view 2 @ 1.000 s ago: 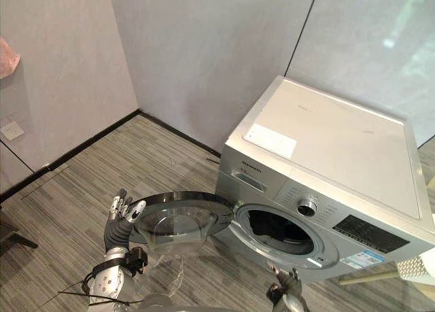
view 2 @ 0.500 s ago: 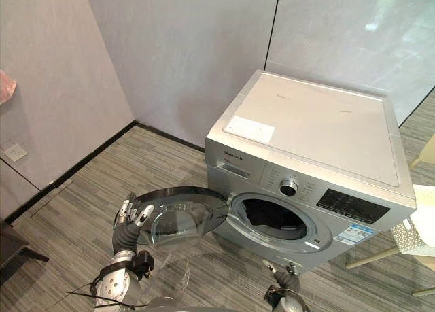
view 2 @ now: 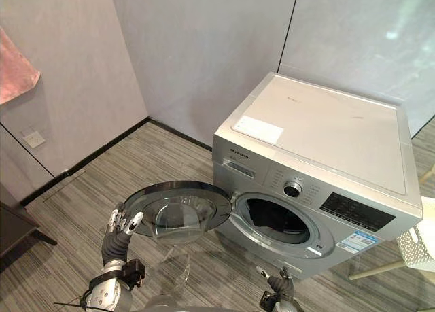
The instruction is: Pick up the laundry basket with both hands and put the clothes into the washing machine.
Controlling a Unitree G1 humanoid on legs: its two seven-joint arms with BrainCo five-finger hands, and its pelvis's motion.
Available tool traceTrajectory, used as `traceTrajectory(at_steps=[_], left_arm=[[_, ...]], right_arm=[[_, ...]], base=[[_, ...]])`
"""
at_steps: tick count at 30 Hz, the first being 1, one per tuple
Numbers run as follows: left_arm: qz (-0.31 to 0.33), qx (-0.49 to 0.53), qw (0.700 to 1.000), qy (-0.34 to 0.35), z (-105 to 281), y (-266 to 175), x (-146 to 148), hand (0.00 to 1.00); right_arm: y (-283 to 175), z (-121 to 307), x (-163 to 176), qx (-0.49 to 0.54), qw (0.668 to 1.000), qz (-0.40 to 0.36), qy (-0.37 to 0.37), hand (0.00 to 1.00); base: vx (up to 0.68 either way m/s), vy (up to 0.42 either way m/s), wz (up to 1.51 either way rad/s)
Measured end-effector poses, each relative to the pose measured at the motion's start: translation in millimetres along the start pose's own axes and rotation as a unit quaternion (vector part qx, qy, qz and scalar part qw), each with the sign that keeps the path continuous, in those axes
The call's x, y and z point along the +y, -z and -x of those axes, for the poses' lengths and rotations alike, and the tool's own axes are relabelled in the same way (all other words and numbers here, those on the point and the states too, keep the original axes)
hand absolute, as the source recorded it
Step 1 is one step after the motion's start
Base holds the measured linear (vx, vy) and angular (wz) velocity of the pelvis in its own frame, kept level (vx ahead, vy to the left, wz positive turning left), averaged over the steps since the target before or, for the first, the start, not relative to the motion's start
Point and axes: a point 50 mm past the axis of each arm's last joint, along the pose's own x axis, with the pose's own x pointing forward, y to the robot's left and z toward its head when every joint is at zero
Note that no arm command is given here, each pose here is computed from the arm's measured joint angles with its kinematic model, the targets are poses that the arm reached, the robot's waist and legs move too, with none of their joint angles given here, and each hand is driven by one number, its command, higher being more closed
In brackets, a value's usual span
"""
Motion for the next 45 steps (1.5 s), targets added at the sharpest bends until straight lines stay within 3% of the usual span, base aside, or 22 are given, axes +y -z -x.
traceTrajectory(at_steps=[9, 17, 28, 32, 38, 45], left_arm=[[-0.027, 0.007, 0.999, -0.024, -12, 6, 5, 0.0], [-0.071, 0.042, 0.988, -0.133, -49, 19, 50, 0.0], [-0.109, -0.024, 0.969, -0.221, -92, -29, 93, 0.0], [-0.155, -0.048, 0.962, -0.221, -119, -56, 104, 0.0], [-0.161, -0.044, 0.96, -0.225, -148, -76, 110, 0.0], [-0.197, 0.008, 0.959, -0.202, -155, -53, 102, 0.0]], right_arm=[[20, 2, -14, 0.04, 0.999, -0.006, 0.027, 0.0], [29, 0, -22, 0.066, 0.997, -0.012, 0.047, 0.0], [30, -2, -27, 0.081, 0.995, -0.025, 0.058, 0.0], [24, -5, -22, 0.072, 0.996, -0.027, 0.045, 0.0], [17, -8, -15, 0.061, 0.997, -0.029, 0.027, 0.0], [17, -9, -21, 0.064, 0.996, -0.048, 0.041, 0.0]], base=[[0.0, 0.038, 0.07], [0.06, 0.018, -0.35], [0.01, -0.033, -0.18], [-0.07, -0.003, -0.12], [-0.12, 0.008, -0.15], [-0.08, -0.008, -0.12]])
